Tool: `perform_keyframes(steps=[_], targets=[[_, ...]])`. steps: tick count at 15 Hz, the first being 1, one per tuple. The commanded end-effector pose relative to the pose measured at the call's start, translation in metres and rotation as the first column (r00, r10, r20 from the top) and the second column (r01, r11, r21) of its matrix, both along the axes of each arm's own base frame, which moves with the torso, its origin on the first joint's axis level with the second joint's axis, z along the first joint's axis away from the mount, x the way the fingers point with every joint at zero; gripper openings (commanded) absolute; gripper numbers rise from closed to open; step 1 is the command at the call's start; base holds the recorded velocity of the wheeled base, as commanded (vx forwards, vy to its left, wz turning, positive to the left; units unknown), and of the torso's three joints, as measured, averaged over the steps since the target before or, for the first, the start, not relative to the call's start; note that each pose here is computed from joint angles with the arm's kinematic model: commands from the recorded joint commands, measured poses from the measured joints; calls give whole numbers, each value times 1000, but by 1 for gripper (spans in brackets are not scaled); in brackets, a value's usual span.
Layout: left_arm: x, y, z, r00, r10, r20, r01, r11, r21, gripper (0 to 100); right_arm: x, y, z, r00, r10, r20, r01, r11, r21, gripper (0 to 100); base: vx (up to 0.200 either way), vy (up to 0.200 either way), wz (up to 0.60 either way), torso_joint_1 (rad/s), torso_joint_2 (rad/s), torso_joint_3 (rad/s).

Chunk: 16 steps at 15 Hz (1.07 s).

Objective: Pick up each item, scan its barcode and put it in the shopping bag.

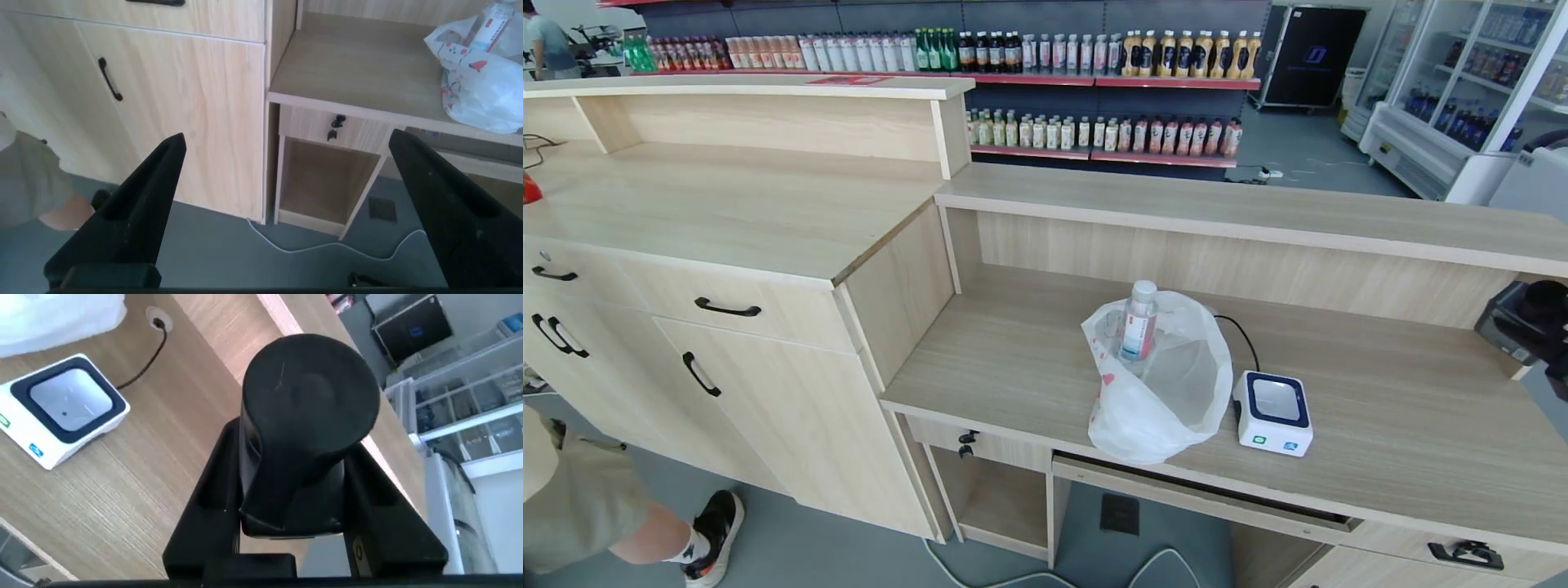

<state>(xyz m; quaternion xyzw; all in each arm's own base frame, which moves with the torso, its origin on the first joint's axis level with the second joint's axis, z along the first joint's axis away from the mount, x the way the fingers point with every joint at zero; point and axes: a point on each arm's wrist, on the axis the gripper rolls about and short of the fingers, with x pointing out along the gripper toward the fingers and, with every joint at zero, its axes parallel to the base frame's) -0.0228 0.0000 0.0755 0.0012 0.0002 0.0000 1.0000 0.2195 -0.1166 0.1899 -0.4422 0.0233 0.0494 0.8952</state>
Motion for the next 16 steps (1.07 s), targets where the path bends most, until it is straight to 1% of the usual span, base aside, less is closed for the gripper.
perform_keyframes(steps=[1,2,5,6,9,11,12,13,16], targets=[[0,0,0,1000,0,0,0,1000,-1,100,3,-3,-13,999,2,-33,-2,1000,7,0,0,0,600,7,2,-2],[0,0,0,1000,0,0,0,1000,1,100,4,-4,-23,999,0,-34,-2,999,-41,0,0,0,600,-2,-2,2],[0,0,0,1000,0,0,0,1000,1,100,17,-10,-33,1000,15,-15,-16,997,-79,0,0,0,600,1,2,1],[0,0,0,1000,0,0,0,1000,1,100,25,-14,-44,998,50,-23,-52,993,-102,0,0,0,600,22,7,-2],[0,0,0,1000,0,0,0,1000,1,100,38,-21,-75,980,184,-70,-193,967,-165,0,0,0,0,0,0,0],[0,0,0,1000,0,0,0,1000,-1,100,41,-26,-89,970,224,-91,-237,956,-174,0,0,0,0,0,0,0],[0,0,0,1000,0,0,0,1000,1,100,43,-30,-97,968,235,-92,-249,949,-196,0,0,0,0,0,0,0],[0,0,0,1000,0,0,0,1000,1,100,42,-33,-102,966,239,-100,-255,946,-202,0,0,0,0,0,0,0],[0,0,0,1000,0,0,0,1000,1,100,48,-36,-118,951,285,-117,-303,936,-180,0,0,0,0,0,0,0]])
